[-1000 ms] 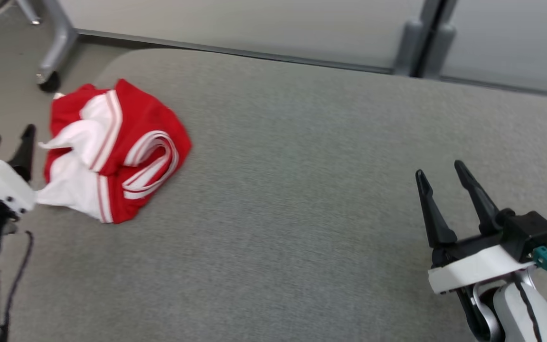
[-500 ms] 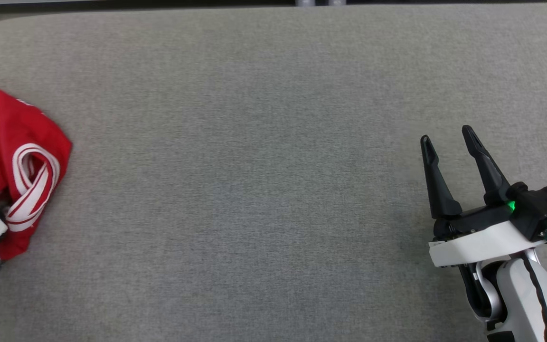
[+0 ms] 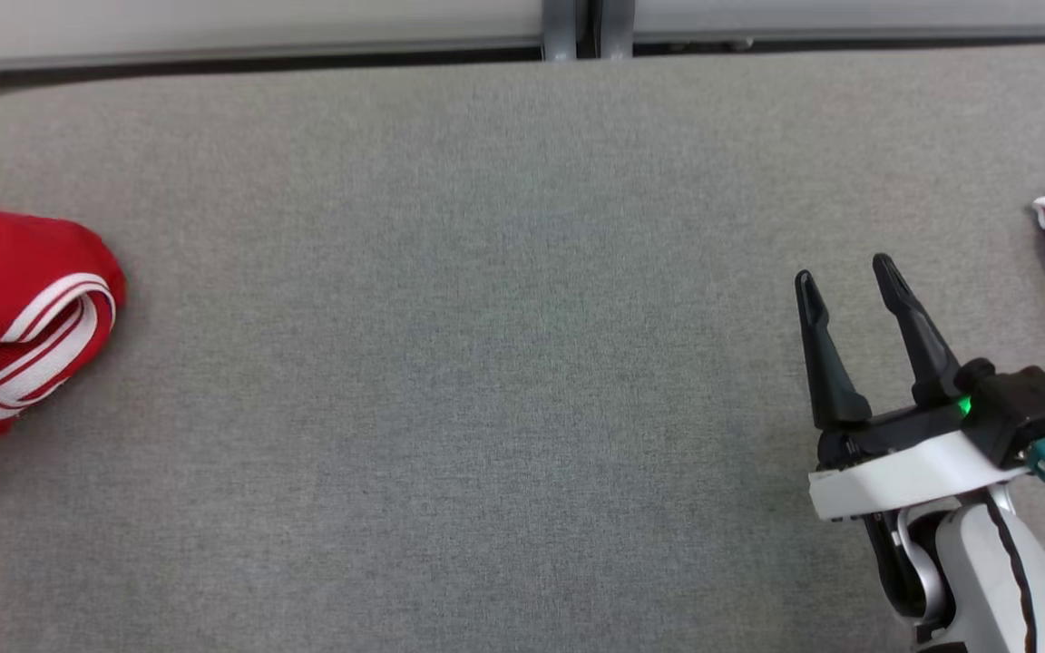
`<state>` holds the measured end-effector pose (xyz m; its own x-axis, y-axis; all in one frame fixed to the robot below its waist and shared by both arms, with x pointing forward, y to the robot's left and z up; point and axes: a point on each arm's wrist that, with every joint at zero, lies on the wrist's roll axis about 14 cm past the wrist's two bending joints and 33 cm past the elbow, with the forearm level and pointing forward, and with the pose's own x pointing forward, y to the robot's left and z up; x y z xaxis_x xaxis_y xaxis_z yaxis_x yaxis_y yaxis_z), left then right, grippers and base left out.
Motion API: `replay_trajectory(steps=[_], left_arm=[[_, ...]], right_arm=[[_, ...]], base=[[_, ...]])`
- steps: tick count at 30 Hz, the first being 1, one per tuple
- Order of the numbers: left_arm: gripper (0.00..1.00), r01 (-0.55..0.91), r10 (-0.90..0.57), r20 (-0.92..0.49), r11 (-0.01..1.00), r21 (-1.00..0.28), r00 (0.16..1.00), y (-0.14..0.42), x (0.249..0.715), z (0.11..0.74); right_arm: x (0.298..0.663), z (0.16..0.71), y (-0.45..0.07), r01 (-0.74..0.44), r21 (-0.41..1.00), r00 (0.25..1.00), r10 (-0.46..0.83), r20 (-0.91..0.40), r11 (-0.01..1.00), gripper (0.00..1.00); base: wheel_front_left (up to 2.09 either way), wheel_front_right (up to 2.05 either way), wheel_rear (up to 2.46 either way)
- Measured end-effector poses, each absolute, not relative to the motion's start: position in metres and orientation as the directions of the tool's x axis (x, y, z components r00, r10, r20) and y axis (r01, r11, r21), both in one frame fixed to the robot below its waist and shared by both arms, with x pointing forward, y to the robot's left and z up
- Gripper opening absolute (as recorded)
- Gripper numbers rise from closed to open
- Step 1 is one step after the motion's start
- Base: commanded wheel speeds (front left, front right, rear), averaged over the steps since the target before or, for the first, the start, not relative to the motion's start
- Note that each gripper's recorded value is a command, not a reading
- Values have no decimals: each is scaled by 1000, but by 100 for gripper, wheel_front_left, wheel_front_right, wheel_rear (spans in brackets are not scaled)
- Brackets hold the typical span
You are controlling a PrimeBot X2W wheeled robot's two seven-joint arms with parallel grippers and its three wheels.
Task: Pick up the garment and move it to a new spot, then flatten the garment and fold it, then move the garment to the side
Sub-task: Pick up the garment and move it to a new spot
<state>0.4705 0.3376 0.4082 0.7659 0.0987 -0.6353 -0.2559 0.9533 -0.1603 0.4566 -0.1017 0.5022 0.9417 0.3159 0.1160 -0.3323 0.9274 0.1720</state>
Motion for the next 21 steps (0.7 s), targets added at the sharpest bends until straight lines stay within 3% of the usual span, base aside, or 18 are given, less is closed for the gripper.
replay_trajectory(steps=[6, 10, 17, 21], left_arm=[[0, -85, -7, -445, 979, -187, 896, 306, 492, 490], [0, 60, -125, -330, 978, -201, 935, 270, 492, 539], [0, 352, -386, -162, 913, -205, 908, 173, 480, 595], [0, 459, -498, -151, 857, -233, 854, 119, 464, 592]], right_arm=[[434, 525, -103, -324, 179, 941, 298, 157, 929, 100], [418, 539, -114, -298, 178, 946, 265, 188, 938, 100], [392, 552, -150, -206, 155, 961, 170, 219, 966, 100], [383, 557, -165, -169, 147, 964, 133, 229, 975, 100]], base=[[0, 0, 0], [0, 0, 0], [0, 0, 0], [0, 0, 0]])
